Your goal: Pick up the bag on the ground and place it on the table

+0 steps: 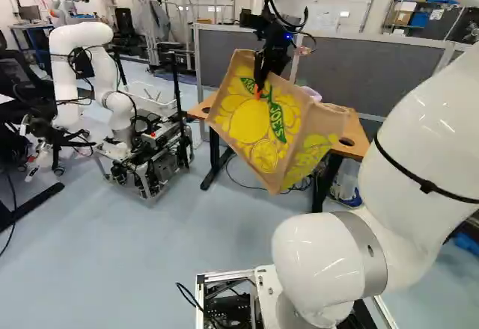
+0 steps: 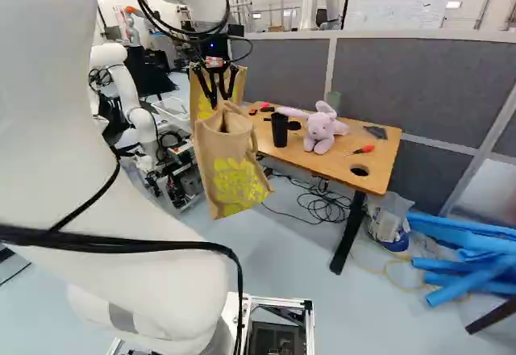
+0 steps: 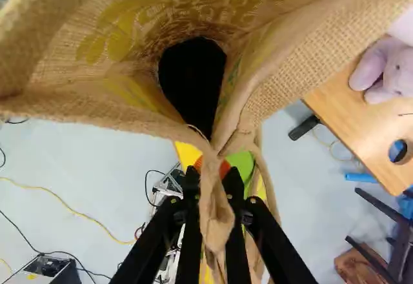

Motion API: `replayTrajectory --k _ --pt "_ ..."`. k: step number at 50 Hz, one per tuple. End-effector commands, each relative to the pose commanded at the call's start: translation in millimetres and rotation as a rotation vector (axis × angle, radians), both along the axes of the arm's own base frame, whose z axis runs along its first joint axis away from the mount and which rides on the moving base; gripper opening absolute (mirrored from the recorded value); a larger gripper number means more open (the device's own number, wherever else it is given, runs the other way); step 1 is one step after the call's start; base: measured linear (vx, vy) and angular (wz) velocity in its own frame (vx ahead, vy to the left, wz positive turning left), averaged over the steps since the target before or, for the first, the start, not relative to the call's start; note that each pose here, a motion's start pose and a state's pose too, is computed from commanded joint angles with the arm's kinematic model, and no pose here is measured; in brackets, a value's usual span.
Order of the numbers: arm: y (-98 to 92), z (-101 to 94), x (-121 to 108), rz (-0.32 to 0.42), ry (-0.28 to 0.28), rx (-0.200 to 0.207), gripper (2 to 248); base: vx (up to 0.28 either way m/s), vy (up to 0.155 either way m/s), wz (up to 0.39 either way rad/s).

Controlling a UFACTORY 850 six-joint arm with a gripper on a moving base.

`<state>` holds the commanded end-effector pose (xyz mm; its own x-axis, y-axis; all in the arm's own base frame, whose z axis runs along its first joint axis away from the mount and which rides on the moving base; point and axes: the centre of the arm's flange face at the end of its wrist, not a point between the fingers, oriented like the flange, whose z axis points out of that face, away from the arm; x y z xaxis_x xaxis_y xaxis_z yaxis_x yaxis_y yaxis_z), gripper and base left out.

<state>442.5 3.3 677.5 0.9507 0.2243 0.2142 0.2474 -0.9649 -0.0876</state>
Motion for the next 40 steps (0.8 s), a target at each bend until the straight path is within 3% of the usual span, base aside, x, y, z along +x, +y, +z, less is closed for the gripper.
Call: replayTrajectory --k 18,40 --pt "0.0 0.0 0.0 0.000 0.000 0.000 35 0.319 0.118 -0.028" --pt "0.0 0.0 0.0 0.000 0.000 0.000 35 0.274 0.013 -0.008"
